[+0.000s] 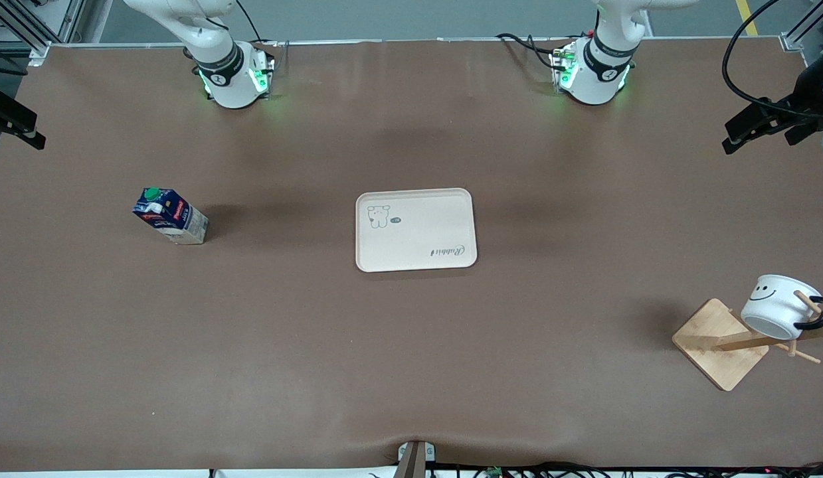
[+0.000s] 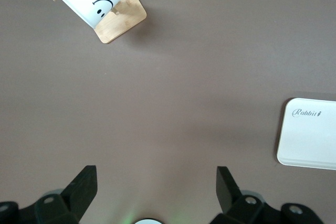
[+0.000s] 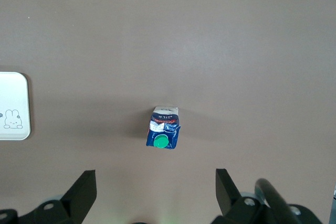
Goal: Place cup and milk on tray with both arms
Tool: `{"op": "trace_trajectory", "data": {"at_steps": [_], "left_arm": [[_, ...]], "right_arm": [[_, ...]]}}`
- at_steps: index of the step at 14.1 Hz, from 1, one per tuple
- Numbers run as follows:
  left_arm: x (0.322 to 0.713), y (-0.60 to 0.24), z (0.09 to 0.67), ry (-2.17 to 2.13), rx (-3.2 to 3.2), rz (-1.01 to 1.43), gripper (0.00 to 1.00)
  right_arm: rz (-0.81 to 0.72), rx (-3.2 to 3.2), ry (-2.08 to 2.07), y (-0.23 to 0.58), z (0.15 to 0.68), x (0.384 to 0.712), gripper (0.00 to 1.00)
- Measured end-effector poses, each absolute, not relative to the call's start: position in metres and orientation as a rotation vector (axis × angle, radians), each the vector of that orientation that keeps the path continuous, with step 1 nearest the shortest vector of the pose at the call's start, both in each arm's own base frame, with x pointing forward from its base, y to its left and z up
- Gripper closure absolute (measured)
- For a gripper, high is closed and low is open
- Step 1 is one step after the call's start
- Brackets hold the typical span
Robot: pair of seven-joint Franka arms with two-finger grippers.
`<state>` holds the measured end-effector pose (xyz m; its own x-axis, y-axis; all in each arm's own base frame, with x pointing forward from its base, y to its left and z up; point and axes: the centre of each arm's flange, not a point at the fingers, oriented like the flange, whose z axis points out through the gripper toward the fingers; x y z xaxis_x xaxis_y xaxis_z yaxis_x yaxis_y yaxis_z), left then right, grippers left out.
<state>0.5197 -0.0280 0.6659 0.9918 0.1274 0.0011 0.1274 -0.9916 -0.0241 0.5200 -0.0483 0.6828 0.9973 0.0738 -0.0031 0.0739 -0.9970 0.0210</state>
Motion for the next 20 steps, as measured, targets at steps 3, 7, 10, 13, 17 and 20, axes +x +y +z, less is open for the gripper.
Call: {"op": "trace_trajectory", "data": {"at_steps": [3, 7, 10, 13, 17, 20], "left_arm": [[0.522, -0.029, 0.661, -0.195, -3.11, 0.014, 0.0], [0.529, -0.017, 0.664, -0.193, -3.114, -0.027, 0.0], [0.54, 0.025, 0.667, -0.299, -3.106, -0.141, 0.0], [0.557, 0.075, 0.635, -0.397, -3.083, -0.258, 0.0], [0.577, 0.099, 0.557, -0.441, -3.065, -0.421, 0.0], [0.579, 0.107, 0.52, -0.476, -3.05, -0.583, 0.0]], "right_arm": [[-0.004, 3.119, 0.112, -0.049, 0.683, 0.52, 0.0], [-0.004, 3.119, 0.112, -0.05, 0.683, 0.52, 0.0], [-0.005, 3.119, 0.11, -0.05, 0.682, 0.52, 0.0], [-0.006, 3.119, 0.108, -0.051, 0.682, 0.52, 0.0], [-0.013, 3.119, 0.108, -0.051, 0.68, 0.522, 0.0], [-0.017, 3.12, 0.108, -0.051, 0.678, 0.522, 0.0]]}}
